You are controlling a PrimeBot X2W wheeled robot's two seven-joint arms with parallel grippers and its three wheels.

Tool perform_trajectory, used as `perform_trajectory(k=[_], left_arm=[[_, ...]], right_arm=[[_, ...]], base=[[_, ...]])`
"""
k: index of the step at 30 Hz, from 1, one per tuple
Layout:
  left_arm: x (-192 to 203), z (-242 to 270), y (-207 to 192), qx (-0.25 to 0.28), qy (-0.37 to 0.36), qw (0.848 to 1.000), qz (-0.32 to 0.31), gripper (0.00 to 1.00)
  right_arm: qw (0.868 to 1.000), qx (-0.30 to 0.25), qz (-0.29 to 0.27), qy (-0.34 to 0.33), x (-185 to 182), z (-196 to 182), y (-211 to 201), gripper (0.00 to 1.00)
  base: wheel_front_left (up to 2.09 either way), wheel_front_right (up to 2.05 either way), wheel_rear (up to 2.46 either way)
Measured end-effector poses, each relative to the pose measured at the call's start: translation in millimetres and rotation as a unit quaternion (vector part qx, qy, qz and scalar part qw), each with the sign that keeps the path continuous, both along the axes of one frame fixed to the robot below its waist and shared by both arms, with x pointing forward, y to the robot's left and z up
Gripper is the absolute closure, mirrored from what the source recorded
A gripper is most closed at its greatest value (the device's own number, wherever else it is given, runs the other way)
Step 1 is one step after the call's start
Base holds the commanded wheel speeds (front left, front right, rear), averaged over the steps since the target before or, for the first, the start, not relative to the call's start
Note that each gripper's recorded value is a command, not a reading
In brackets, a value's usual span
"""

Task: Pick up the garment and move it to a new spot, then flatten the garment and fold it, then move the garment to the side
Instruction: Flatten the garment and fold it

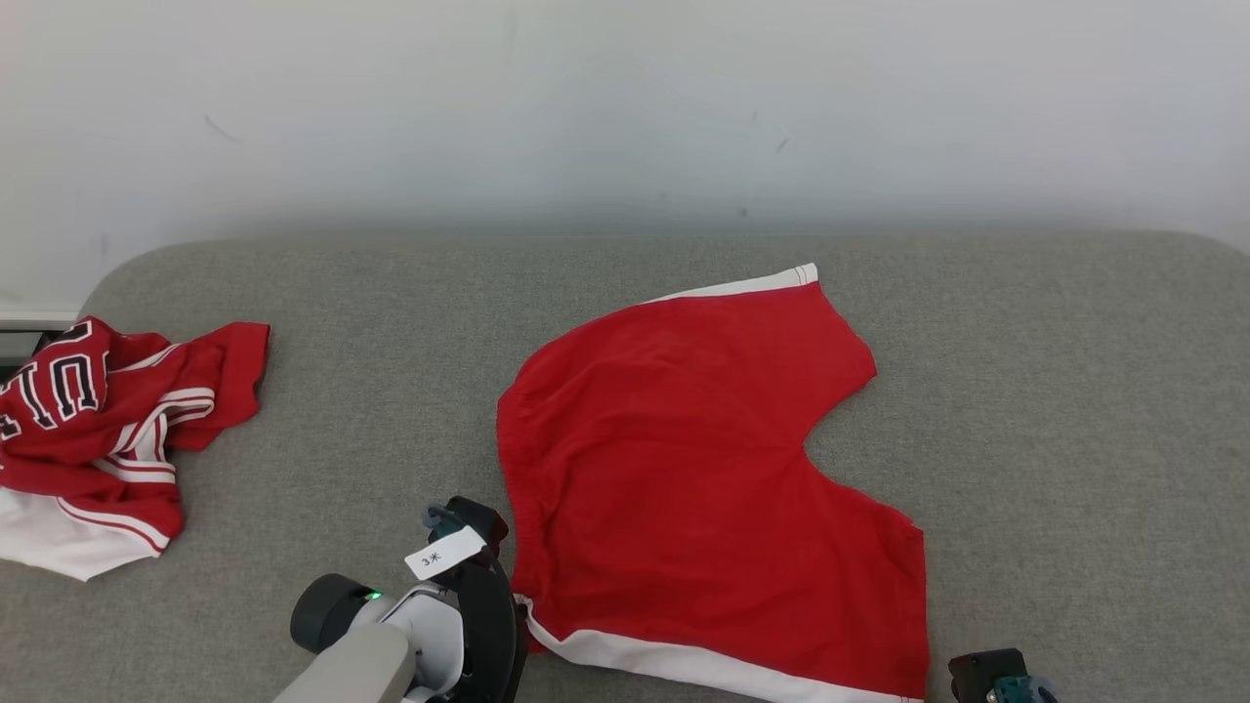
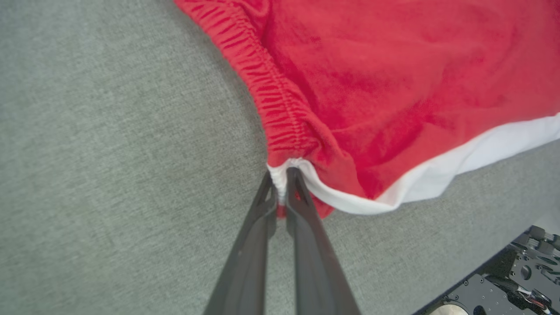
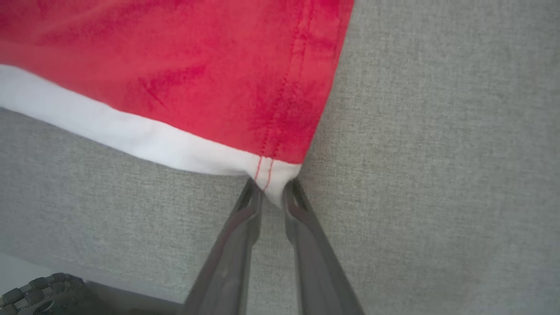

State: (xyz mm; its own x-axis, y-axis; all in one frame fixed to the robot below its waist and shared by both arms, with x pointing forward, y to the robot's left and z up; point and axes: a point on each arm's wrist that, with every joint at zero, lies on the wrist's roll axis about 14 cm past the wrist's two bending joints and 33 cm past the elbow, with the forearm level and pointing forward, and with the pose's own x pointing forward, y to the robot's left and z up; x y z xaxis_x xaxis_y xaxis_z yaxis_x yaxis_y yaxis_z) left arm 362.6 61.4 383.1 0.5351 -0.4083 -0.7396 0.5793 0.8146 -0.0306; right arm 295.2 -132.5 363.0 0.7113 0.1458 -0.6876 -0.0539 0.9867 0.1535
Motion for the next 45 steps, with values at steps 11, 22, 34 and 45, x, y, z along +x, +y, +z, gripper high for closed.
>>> perform_trajectory(k=[11,22,34,45], left_arm=[[3,8,-6,-0.032,-0.014,0.999,0.003,1.0],[33,53,3,-0.129,-0.088,0.986,0.064,1.0],[64,82,-14,-0.169,-0.119,0.976,0.072,1.0],[110,93,-15,-0.169,-0.134,0.969,0.118,1.0]], right_arm=[[1.0,0.01,-0.015,-0.022,10,9,-2,1.0],[0.986,0.072,-0.073,-0.132,39,65,-26,1.0],[0.964,0.024,0.019,-0.263,120,148,-12,1.0],[0.962,0.01,0.04,-0.268,184,160,-1,1.0]], base=[[0.0,0.0,0.0],[0.0,0.0,0.0],[0.0,0.0,0.0],[0.0,0.0,0.0]])
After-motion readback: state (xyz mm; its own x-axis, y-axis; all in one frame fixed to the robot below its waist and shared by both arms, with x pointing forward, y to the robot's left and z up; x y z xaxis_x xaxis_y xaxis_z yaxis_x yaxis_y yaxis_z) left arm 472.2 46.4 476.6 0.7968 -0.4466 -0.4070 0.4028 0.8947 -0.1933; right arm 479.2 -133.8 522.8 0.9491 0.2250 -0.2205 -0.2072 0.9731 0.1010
